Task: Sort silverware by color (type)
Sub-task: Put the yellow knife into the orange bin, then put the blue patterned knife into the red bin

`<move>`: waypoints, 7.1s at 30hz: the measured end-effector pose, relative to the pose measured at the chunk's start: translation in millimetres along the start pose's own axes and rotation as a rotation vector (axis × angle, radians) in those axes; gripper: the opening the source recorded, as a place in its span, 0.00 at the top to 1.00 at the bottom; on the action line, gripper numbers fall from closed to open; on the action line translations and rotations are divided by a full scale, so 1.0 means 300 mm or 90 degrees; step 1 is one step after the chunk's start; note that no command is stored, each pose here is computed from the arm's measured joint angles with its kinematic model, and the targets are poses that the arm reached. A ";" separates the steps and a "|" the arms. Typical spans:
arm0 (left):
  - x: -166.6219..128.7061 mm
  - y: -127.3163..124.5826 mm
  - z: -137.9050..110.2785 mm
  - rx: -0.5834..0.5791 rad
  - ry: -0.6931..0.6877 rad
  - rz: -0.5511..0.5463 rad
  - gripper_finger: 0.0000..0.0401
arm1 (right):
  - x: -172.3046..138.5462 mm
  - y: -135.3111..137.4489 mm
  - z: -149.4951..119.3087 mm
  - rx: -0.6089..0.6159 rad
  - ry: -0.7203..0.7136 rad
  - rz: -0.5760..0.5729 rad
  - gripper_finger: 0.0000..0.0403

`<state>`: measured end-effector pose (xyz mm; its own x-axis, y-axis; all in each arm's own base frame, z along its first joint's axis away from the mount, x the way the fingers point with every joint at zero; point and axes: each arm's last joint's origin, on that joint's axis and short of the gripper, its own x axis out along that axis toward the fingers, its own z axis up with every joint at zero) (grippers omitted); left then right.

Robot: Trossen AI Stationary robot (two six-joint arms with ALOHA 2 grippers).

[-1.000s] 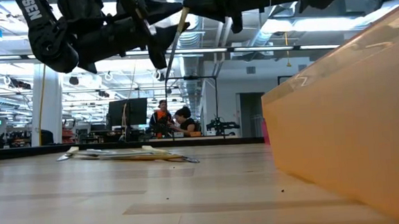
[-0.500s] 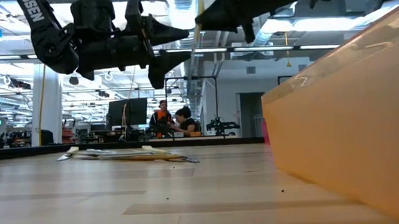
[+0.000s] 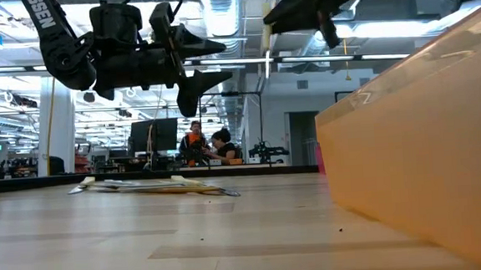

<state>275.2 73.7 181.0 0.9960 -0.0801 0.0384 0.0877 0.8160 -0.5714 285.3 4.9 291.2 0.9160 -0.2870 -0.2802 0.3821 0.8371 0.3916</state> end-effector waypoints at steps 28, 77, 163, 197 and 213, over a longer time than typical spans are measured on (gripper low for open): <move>0.000 -0.025 -0.019 -0.086 0.100 -0.119 0.46 | -0.245 0.228 -0.180 0.224 0.218 0.125 0.84; 0.002 -0.015 -0.023 -0.071 0.079 -0.066 0.46 | -0.153 0.354 -0.364 0.152 0.551 -0.137 0.84; 0.002 -0.010 -0.027 -0.076 0.080 -0.051 0.46 | -0.053 0.422 -0.625 0.126 0.526 -0.243 0.84; 0.002 -0.008 -0.026 -0.077 0.073 -0.041 0.46 | -0.032 0.410 -0.658 0.112 0.548 -0.258 0.60; 0.020 -0.020 0.013 -0.134 0.122 -0.130 0.46 | -0.010 0.411 -0.608 0.078 0.612 -0.197 0.61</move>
<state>280.8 70.7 187.9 0.9359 -0.3514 0.0262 0.2596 0.6374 -0.7255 307.4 193.9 180.6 0.3084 0.0585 -0.9495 0.6457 0.7201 0.2541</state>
